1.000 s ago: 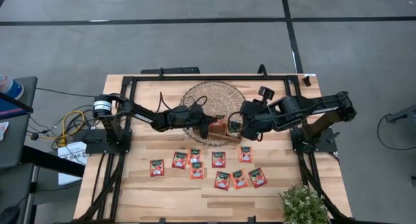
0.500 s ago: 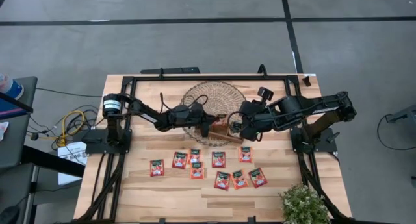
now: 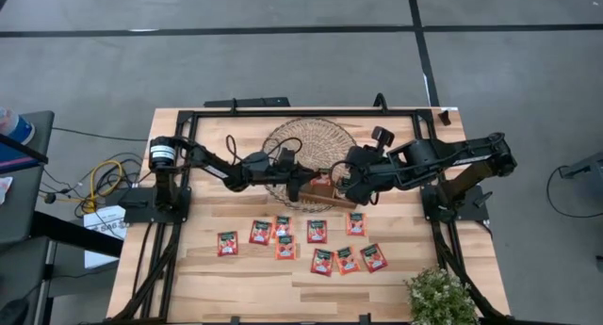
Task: Pick & Place Tea
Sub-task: Put the orange tea bag into the middle section of the wooden organizer
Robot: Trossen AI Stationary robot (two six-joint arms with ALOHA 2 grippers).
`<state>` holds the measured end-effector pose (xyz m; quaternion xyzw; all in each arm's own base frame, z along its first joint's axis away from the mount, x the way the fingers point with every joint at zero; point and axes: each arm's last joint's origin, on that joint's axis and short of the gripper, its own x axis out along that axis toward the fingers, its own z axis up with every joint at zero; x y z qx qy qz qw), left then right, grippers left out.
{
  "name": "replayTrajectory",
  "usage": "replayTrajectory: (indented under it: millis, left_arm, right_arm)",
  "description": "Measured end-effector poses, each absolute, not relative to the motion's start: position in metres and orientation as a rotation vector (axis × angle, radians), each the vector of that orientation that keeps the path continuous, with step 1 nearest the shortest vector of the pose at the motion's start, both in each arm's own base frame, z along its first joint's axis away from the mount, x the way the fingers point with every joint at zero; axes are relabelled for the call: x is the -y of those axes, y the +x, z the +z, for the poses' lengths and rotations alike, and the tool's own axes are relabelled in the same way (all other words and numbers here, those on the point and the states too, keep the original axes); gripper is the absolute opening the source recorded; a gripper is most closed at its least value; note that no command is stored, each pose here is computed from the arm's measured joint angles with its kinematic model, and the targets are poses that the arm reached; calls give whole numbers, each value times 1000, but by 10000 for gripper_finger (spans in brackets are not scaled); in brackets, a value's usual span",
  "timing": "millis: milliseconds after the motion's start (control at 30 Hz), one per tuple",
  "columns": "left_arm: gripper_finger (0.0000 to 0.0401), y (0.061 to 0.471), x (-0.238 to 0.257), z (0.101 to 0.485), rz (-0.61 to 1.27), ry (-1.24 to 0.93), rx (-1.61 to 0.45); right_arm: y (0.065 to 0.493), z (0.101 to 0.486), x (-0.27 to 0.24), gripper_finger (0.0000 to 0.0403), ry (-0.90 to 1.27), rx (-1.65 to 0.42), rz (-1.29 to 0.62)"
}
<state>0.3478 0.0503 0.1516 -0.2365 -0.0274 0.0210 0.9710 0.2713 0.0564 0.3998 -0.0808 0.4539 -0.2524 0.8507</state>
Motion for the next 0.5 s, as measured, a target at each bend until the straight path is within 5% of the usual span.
replayTrajectory:
  millis: [500]
  left_arm:
    - [0,362,-51,139,47,-434,-83]
  right_arm:
    - [276,402,-60,66,-143,-908,-509]
